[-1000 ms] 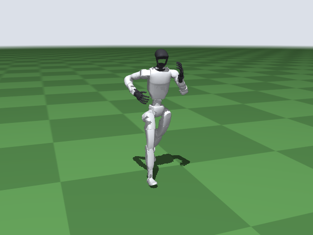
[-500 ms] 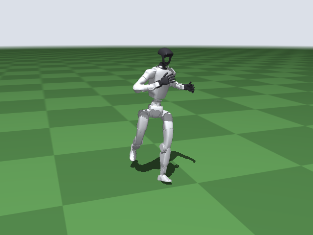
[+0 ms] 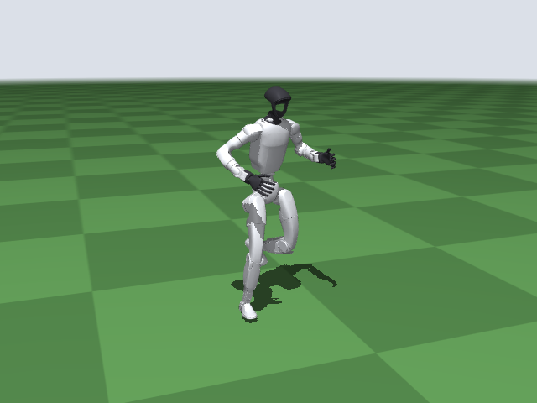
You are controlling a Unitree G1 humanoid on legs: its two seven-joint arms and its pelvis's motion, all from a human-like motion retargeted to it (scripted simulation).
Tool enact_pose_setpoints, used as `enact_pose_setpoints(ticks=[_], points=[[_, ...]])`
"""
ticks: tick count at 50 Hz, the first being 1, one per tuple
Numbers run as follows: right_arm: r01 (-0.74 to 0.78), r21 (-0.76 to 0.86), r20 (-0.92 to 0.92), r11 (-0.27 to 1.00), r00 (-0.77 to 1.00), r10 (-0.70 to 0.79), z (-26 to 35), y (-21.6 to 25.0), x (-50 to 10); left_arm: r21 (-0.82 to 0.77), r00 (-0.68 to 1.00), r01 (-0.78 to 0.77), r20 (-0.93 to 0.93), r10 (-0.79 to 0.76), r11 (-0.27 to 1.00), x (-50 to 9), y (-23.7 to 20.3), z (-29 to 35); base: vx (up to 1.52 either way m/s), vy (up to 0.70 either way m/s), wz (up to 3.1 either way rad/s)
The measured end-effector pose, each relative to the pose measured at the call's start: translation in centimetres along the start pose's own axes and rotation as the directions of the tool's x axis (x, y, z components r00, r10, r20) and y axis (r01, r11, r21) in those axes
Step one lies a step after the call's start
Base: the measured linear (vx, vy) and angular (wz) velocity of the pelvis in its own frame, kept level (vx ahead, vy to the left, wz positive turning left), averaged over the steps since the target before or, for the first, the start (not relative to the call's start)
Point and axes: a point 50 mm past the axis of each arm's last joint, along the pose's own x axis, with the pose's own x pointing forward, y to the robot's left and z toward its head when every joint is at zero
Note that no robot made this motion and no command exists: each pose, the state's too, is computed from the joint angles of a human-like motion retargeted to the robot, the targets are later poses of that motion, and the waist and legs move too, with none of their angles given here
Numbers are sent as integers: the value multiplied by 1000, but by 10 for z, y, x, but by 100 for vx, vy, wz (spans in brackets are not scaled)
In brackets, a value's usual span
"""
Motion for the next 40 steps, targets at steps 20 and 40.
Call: enact_pose_setpoints(ticks=[20,40], points=[[-484,-272,862,832,262,434,225,85,-18,-224,923,-365,-213,320,904,-100,41,-1,139,-15,5],[-35,104,12,994,999,34,40,-5,-67,-109,801,406,521,-295,908,1,-63,112,84,-22,301]])
